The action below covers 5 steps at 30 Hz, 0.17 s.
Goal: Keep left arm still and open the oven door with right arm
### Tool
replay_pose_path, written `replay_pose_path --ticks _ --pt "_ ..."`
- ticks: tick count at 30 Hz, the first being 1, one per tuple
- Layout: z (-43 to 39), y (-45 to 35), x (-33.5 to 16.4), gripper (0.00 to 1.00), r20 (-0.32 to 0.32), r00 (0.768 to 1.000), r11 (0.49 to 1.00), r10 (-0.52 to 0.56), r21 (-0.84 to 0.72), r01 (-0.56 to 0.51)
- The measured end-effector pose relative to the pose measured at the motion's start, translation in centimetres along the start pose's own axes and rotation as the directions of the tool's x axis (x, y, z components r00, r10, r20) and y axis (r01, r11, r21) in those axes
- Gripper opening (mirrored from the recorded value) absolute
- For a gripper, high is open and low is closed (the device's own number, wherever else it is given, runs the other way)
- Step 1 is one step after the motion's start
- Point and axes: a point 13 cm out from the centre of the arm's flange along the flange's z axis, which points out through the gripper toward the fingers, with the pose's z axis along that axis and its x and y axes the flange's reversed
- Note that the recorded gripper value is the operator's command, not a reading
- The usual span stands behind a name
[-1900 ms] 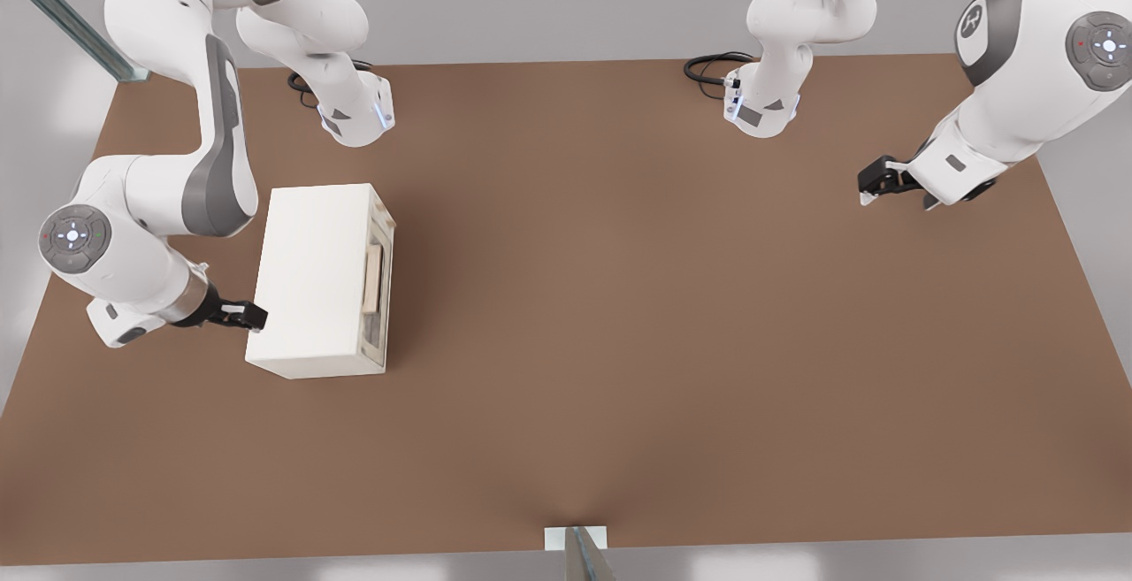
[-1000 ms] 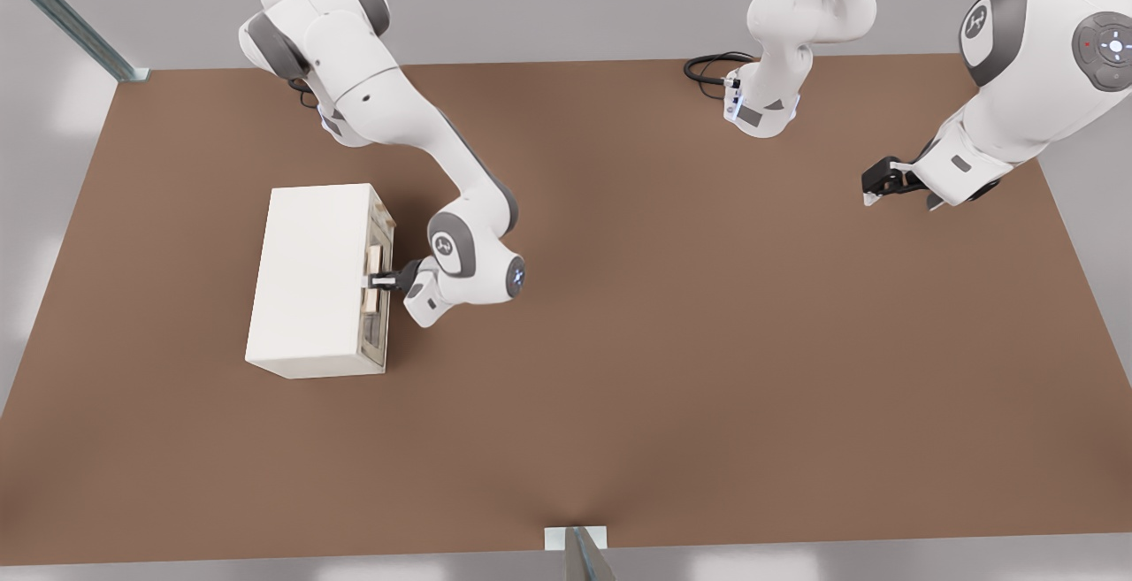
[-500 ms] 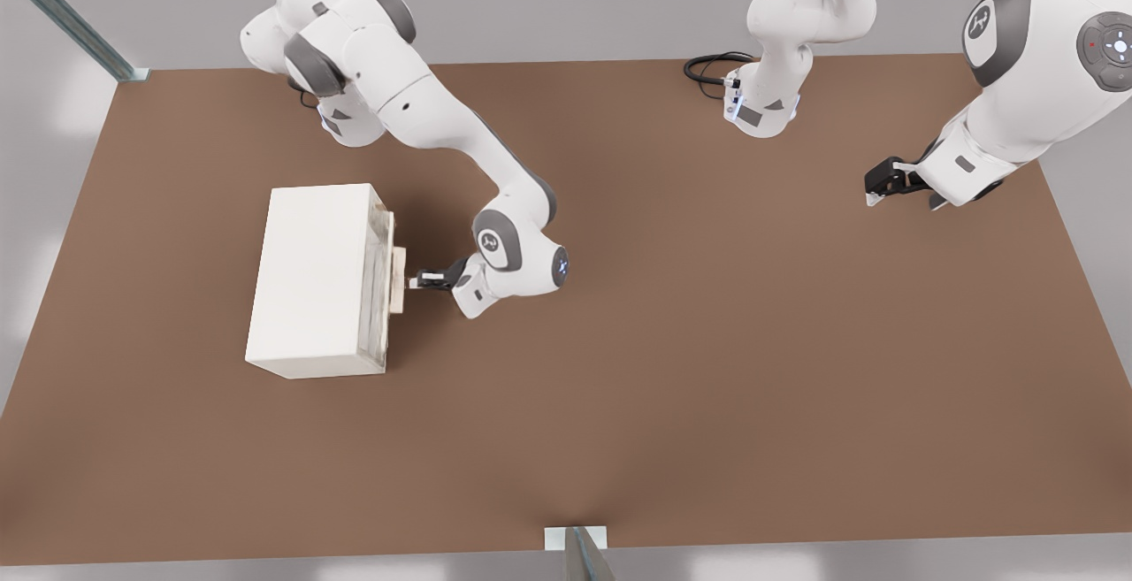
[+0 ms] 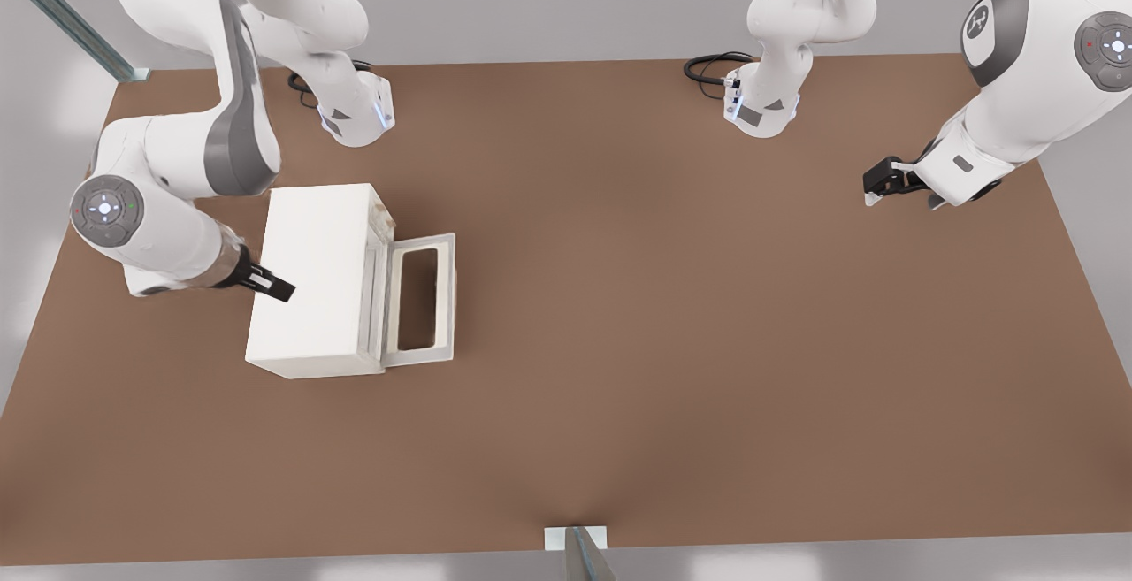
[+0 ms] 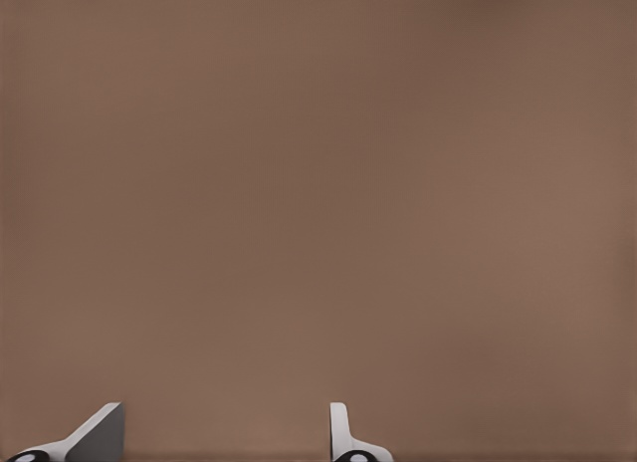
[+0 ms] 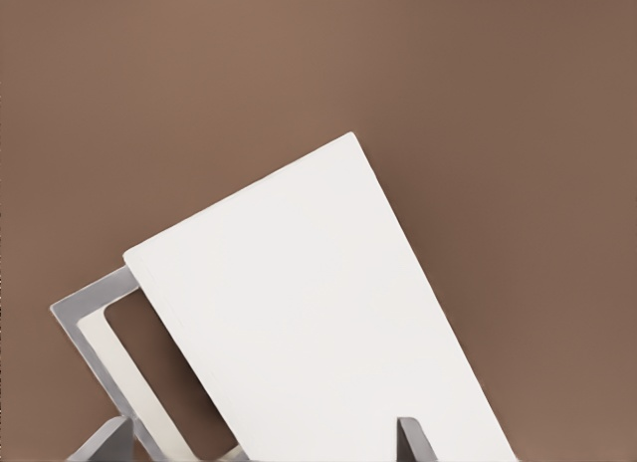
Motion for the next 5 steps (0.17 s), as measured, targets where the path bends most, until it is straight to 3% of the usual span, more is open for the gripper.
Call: replay_pose_path --ticks 5 --pt "-0.98 0.53 -0.27 1.0 0.041 0.994 0.994 -0.104 -0.038 0.105"
